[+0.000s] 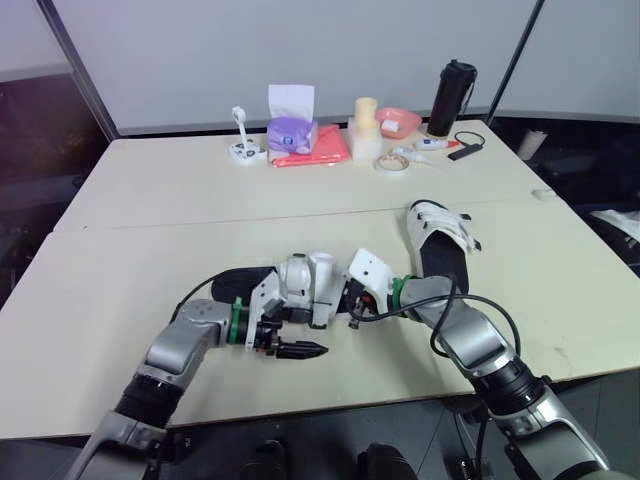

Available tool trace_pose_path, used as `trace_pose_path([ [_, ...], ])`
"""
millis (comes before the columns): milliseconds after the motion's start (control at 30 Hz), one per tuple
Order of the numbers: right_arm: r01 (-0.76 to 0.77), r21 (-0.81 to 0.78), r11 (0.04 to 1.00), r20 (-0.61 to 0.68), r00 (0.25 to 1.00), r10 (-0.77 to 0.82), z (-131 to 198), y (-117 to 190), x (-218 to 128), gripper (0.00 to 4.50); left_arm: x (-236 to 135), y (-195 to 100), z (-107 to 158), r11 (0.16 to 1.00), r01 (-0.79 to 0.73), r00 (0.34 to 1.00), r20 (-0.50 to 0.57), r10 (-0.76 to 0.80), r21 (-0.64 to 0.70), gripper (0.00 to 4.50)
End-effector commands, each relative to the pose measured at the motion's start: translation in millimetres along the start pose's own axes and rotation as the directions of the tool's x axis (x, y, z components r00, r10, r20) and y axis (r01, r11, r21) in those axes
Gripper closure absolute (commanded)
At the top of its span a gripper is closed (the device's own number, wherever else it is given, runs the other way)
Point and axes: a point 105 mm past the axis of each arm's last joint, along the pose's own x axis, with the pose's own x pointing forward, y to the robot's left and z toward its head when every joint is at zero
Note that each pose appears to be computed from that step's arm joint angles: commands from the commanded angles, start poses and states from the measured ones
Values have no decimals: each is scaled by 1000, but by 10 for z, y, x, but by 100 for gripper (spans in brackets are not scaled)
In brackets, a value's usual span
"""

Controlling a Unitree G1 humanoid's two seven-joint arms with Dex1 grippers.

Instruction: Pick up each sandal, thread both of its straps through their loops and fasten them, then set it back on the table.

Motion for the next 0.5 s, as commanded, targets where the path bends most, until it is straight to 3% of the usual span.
trace_pose_path([
  [33, -15, -6, 1000, -4, 1000, 15, 4, 44, 9, 450, 52, 86, 86, 1000, -20, 1000, 22, 20, 10, 149],
  [200, -12, -2, 1000, -4, 1000, 12, 2, 49, 3, 450, 83, 135, 91, 999, -33, 999, 36, 33, -2, 411],
  [233, -12, -1, 1000, -6, 1000, 12, -3, 52, -1, 450, 86, 131, 88, 1000, -31, 999, 37, 31, -6, 442],
  [500, -10, 2, 1000, -10, 1000, 10, -11, 50, -6, 450, -120, -256, -2, 980, 186, 980, -64, -191, -68, 442],
])
